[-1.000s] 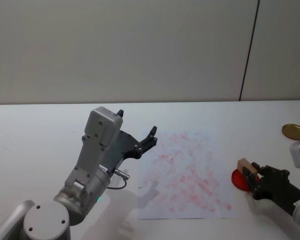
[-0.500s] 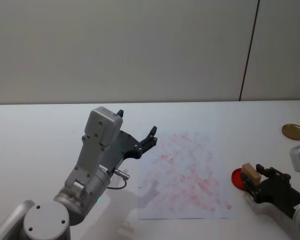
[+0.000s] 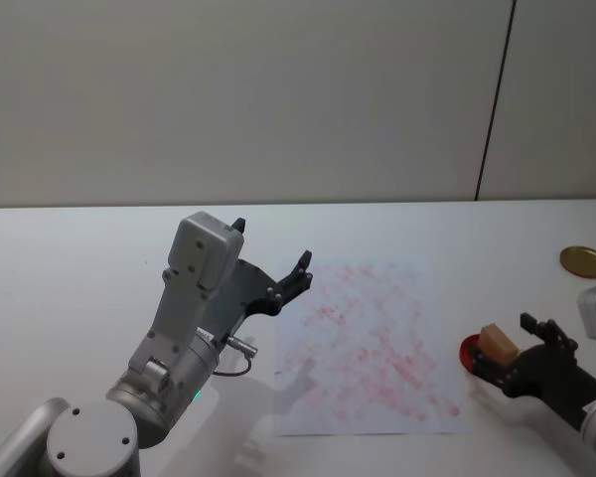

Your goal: Use the one hand to pick up the stamp and affix it onto the A4 paper.

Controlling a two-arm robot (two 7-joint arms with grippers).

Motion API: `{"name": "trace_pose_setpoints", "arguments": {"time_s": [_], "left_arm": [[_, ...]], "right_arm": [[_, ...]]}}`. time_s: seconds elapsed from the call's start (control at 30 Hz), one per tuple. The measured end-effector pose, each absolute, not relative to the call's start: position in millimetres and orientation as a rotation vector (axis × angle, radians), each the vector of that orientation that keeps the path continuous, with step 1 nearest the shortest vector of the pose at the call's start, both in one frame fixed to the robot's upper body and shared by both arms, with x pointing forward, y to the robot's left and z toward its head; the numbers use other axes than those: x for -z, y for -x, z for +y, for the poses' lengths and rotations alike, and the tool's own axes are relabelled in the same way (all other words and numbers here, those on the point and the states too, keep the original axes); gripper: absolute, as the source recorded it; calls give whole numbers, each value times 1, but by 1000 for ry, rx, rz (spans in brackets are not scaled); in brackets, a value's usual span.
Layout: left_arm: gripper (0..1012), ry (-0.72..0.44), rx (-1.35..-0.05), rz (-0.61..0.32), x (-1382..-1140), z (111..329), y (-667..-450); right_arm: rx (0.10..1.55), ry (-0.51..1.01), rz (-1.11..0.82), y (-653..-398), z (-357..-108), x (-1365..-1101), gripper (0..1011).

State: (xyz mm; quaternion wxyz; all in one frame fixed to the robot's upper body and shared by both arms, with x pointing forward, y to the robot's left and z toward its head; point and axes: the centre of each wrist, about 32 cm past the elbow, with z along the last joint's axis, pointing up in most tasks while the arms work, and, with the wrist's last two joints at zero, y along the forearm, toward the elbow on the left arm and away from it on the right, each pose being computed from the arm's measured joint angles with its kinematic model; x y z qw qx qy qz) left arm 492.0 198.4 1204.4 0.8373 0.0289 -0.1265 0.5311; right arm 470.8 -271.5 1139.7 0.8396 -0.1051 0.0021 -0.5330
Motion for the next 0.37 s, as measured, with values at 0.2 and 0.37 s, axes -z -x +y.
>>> {"name": "trace_pose_setpoints", "arguments": {"time_s": [0.2,0.37], "left_arm": [[993,-61,-1124,-268,-1204,198,-492],[993,-61,-1124,-268,-1204,198,-492]], "right_arm": [[1126,188,-29,-469,-268,-1147,1001],[1125,168,-47,-468,-266,-1151,1001]]}}
